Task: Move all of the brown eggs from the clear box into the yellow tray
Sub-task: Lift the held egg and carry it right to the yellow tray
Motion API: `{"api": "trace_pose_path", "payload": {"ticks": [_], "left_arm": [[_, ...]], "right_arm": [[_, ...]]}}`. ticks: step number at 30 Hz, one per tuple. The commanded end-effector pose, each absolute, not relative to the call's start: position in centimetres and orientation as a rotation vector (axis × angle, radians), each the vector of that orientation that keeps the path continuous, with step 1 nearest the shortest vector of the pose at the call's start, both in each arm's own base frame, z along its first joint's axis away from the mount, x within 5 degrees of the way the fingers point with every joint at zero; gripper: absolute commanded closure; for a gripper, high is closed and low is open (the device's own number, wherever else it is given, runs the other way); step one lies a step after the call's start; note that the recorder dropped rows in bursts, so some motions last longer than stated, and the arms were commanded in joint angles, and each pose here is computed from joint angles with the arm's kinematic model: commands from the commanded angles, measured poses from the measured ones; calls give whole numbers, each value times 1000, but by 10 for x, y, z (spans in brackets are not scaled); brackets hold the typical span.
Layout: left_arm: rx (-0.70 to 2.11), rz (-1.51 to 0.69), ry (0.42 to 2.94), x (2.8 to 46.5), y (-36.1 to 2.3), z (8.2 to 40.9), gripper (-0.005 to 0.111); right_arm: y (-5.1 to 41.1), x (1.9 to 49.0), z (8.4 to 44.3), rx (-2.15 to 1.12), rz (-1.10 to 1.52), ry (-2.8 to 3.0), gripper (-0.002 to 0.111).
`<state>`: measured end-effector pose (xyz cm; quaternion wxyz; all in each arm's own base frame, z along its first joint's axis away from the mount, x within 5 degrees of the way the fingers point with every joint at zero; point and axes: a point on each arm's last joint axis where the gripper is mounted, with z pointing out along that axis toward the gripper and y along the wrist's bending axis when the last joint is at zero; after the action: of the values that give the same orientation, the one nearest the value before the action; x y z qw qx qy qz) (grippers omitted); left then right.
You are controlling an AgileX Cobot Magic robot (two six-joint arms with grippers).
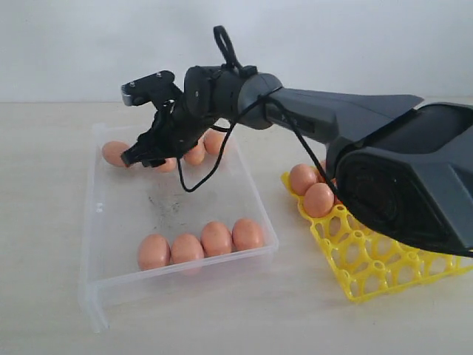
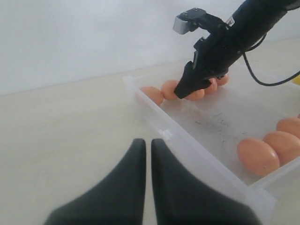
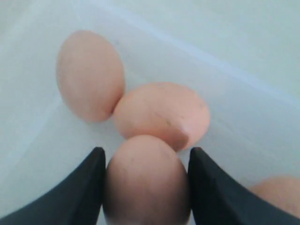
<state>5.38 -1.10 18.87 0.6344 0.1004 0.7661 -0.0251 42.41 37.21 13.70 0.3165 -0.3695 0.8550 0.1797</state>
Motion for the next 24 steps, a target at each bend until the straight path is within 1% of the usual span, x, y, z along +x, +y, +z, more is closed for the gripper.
{"api": "trace_pose_path", "payload": {"ticks": [1, 5, 9, 13, 18, 22, 24], "left_arm": [[235, -60, 1749, 54, -11, 188, 103], [235, -60, 1749, 54, -11, 188, 103], [235, -60, 1749, 54, -11, 188, 103], [235, -60, 1749, 54, -11, 188, 103], [235, -60, 1749, 54, -11, 188, 103], [235, -60, 1749, 54, -11, 188, 103], [235, -60, 1749, 54, -11, 188, 103]], "right_arm": [[393, 417, 150, -889, 490, 2045, 109], [399, 406, 152, -815, 496, 1917, 109], [391, 398, 157, -599, 549, 1794, 109], [370, 381, 154, -451, 545, 1629, 109], [333, 352, 140, -271, 609, 1461, 109], [306, 326, 124, -250, 669, 1409, 109], [297, 318, 128, -263, 649, 1428, 109]]}}
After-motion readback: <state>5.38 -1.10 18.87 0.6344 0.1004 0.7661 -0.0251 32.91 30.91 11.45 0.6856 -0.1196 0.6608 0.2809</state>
